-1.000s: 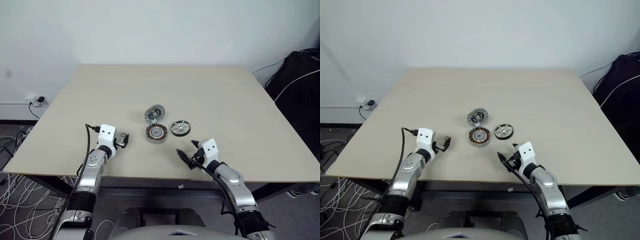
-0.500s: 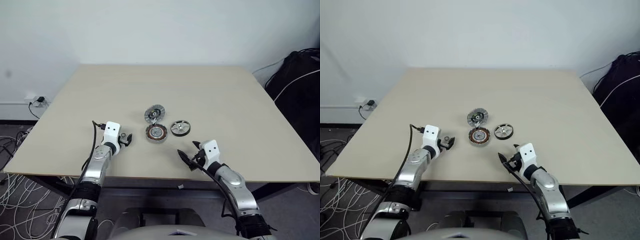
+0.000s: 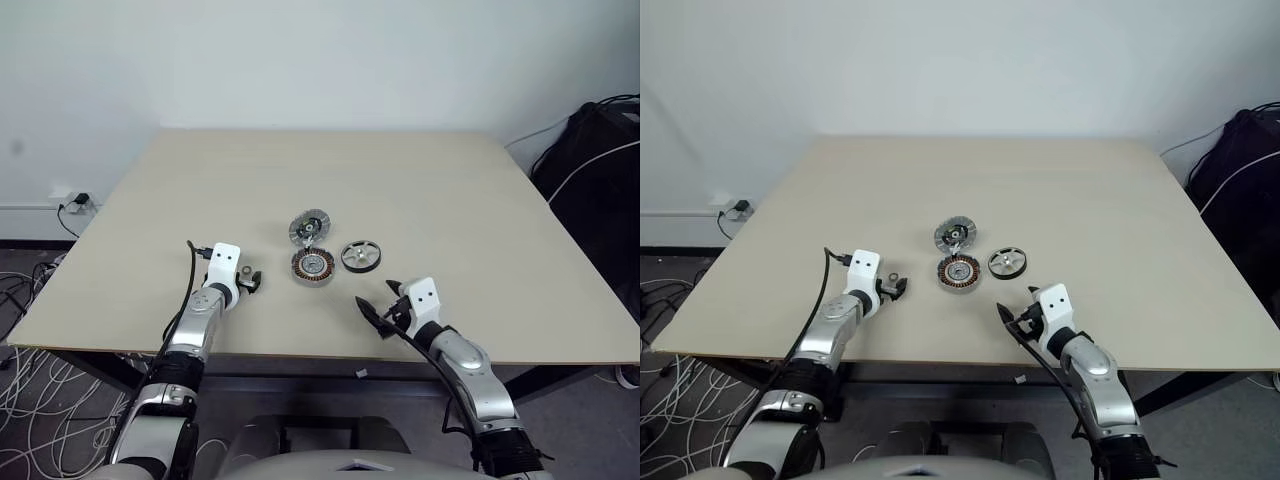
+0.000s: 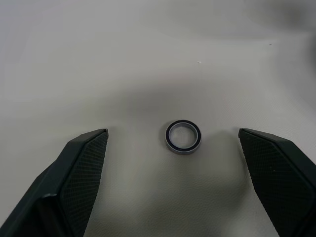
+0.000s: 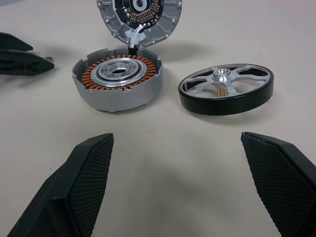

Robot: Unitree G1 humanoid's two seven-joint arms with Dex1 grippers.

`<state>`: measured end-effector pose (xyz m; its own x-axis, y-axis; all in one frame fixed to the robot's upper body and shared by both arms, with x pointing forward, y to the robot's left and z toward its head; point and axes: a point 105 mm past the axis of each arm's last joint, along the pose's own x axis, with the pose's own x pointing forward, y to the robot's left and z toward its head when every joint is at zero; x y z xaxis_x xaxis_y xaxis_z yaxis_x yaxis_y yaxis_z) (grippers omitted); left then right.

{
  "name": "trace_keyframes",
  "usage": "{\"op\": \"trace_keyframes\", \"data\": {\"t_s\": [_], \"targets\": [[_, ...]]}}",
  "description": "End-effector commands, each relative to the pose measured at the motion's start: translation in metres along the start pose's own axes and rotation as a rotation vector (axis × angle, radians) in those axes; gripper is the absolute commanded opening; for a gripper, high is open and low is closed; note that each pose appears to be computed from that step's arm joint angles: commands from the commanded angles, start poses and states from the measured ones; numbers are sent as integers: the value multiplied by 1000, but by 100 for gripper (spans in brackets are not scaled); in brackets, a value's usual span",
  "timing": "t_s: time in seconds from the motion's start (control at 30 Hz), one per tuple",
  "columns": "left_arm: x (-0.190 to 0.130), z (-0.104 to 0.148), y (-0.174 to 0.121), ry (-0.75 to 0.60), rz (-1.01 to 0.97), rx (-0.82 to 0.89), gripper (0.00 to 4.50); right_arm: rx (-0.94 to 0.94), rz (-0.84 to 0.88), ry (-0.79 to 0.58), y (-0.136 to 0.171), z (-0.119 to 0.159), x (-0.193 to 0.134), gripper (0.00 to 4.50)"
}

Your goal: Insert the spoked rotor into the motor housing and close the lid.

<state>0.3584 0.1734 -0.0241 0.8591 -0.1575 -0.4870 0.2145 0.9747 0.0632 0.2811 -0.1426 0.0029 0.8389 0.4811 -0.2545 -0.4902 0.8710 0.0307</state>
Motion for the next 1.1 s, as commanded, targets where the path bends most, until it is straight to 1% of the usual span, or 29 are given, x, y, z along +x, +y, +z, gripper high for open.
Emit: {"op": "trace_keyframes", "data": {"t_s": [0.03, 0.33, 0.6, 0.7, 1.0, 1.03, 1.1], "targets": [[5, 17, 3, -29, 5, -22, 450, -20, -5, -73, -1, 24, 0, 445], [12, 20, 3, -11, 0, -33, 450, -20, -13, -73, 0, 28, -2, 445], [14, 14, 3, 20, 6, -30, 450, -17, -21, -73, 1, 29, -3, 445], [14, 14, 3, 26, 8, -20, 388, -16, -22, -73, 1, 30, -4, 450], [14, 12, 5, 32, 17, -14, 92, -14, -25, -74, 1, 30, -3, 450], [14, 12, 5, 33, 17, -15, 68, -14, -25, -74, 1, 30, -3, 450], [14, 12, 5, 34, 17, -15, 68, -14, -26, -74, 1, 30, -3, 450]]}}
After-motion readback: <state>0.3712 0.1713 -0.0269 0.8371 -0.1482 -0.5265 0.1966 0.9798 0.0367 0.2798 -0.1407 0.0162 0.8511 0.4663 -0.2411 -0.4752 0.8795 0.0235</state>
